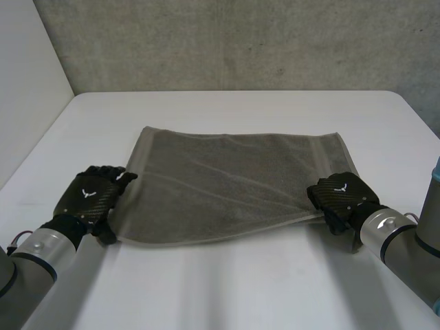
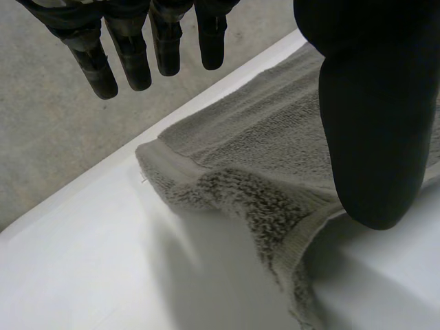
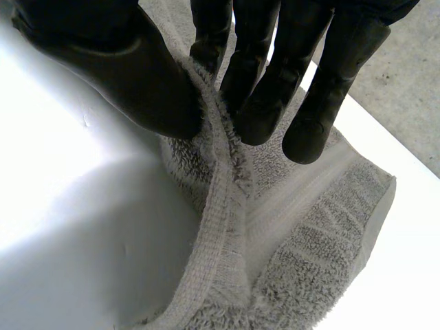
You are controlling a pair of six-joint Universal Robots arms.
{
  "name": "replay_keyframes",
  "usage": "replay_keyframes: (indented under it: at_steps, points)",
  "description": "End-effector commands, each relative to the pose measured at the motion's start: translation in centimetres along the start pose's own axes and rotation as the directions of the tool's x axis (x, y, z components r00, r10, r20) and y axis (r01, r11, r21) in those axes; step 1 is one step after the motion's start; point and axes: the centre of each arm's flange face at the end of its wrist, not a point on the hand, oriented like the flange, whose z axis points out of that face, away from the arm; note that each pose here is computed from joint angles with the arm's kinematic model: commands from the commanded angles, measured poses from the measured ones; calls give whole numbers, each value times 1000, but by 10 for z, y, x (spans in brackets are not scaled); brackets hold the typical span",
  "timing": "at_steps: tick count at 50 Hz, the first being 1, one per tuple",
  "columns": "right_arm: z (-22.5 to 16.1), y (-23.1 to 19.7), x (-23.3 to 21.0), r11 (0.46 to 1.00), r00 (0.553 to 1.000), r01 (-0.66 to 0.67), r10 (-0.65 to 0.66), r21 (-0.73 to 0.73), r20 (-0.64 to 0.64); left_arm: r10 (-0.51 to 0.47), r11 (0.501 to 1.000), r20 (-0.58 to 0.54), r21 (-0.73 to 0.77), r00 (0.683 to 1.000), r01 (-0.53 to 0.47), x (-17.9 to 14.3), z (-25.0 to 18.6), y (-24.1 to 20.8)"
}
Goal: Fold the laundry
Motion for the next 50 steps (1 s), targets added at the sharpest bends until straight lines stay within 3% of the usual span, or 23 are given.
replay_keyframes:
  at_steps: [1,12,24,29,36,50]
  points:
    - [1,-2,2,998,998,-68,68,13,-4,21,999,-21,-26,1000,-22,4,0,6]
    - [3,-2,15,994,993,-107,108,17,-41,139,988,-42,-63,989,-142,7,4,18]
    - [3,-2,18,990,989,-142,143,20,-48,137,989,-14,-48,990,-138,-2,13,18]
    - [3,-2,18,990,989,-142,142,19,-45,103,994,-4,-35,995,-103,-5,21,18]
    - [3,-2,18,990,989,-143,143,16,-44,-32,999,11,-21,999,32,-11,31,16]
    - [3,-2,17,990,989,-143,143,16,-44,-54,997,99,-57,994,60,-20,30,18]
